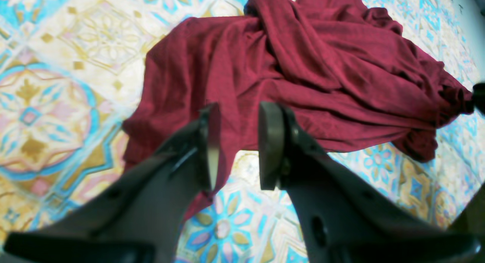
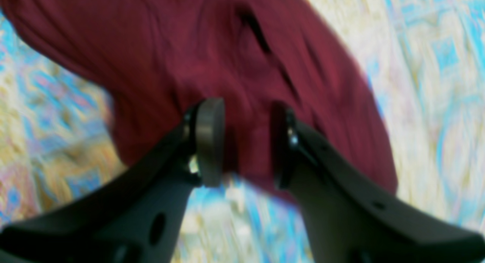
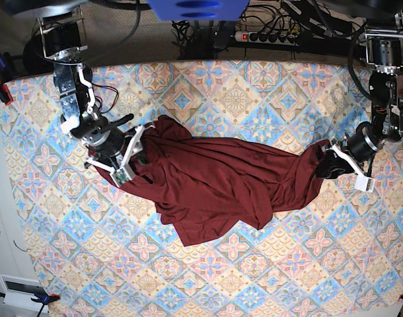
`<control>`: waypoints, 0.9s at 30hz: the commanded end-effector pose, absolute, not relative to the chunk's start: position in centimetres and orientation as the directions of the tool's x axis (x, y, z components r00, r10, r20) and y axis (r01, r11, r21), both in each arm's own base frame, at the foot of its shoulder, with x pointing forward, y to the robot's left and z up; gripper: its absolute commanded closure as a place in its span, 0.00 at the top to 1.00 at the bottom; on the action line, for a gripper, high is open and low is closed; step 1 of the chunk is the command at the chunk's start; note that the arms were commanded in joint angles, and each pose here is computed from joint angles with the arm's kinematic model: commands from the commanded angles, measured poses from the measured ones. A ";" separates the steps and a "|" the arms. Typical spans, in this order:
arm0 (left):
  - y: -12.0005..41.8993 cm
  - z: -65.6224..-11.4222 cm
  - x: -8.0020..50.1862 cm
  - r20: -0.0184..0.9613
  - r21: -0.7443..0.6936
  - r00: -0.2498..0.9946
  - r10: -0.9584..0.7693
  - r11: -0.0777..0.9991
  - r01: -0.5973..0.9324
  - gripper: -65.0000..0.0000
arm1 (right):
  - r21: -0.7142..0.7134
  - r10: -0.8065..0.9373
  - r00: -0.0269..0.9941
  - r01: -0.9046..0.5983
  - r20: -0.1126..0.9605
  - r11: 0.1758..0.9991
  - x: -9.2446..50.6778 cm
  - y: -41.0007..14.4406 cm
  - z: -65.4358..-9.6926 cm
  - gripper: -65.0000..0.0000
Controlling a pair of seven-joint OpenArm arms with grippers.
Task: Layout the t-shirt on the table in an organized manner, then fold the t-shirt properly
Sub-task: 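Release and regrasp the shirt end nearest the right gripper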
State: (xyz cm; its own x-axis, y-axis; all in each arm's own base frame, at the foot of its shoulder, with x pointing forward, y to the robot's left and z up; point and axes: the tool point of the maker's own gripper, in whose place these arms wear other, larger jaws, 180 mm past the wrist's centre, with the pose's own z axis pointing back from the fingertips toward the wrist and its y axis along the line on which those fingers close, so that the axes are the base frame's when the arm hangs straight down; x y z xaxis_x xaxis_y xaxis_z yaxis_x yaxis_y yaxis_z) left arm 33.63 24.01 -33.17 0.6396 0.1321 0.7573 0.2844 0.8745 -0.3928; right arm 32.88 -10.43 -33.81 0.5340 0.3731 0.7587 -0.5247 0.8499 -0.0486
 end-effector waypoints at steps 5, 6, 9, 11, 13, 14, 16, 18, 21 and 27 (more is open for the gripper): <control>24.8 -31.3 34.5 0.793 -0.371 0.595 0.132 0.879 0.299 0.26 | -0.123 0.411 0.508 -0.507 0.757 0.853 34.2 -11.6 -33.4 0.39; 24.8 -31.3 34.5 0.793 -0.371 0.595 0.132 0.879 0.299 0.26 | -0.118 0.411 0.526 -0.502 0.745 0.857 34.2 -12.0 -34.1 0.41; 24.8 -31.3 34.5 0.793 -0.371 0.595 0.132 0.879 0.299 0.26 | -0.096 0.402 0.583 -0.484 0.706 0.870 33.8 -13.0 -36.4 0.43; 24.8 -31.3 34.5 0.793 -0.371 0.595 0.132 0.879 0.299 0.26 | -0.087 0.397 0.605 -0.475 0.690 0.876 33.6 -13.4 -37.4 0.43; 24.8 -31.3 34.5 0.793 -0.371 0.595 0.132 0.879 0.299 0.26 | -0.081 0.397 0.620 -0.473 0.677 0.877 33.5 -13.7 -38.0 0.43; 24.8 -31.3 34.5 0.793 -0.371 0.595 0.132 0.879 0.299 0.26 | -0.079 0.395 0.628 -0.470 0.671 0.879 33.4 -13.9 -38.3 0.43; 24.8 -31.3 34.5 0.793 -0.371 0.595 0.132 0.879 0.299 0.26 | -0.076 0.395 0.634 -0.469 0.665 0.880 33.3 -14.0 -38.6 0.43; 24.8 -31.3 34.5 0.792 -0.372 0.595 0.133 0.879 0.299 0.26 | -0.074 0.400 0.637 -0.475 0.659 0.877 33.1 -13.8 -38.9 0.43; 24.7 -31.3 34.6 0.793 -0.372 0.595 0.132 0.878 0.300 0.26 | -0.064 0.433 0.631 -0.520 0.644 0.852 32.3 -12.2 -39.6 0.43; 24.7 -31.3 34.6 0.793 -0.372 0.595 0.132 0.878 0.300 0.26 | -0.090 0.480 0.581 -0.572 0.657 0.815 33.7 -10.4 -38.7 0.43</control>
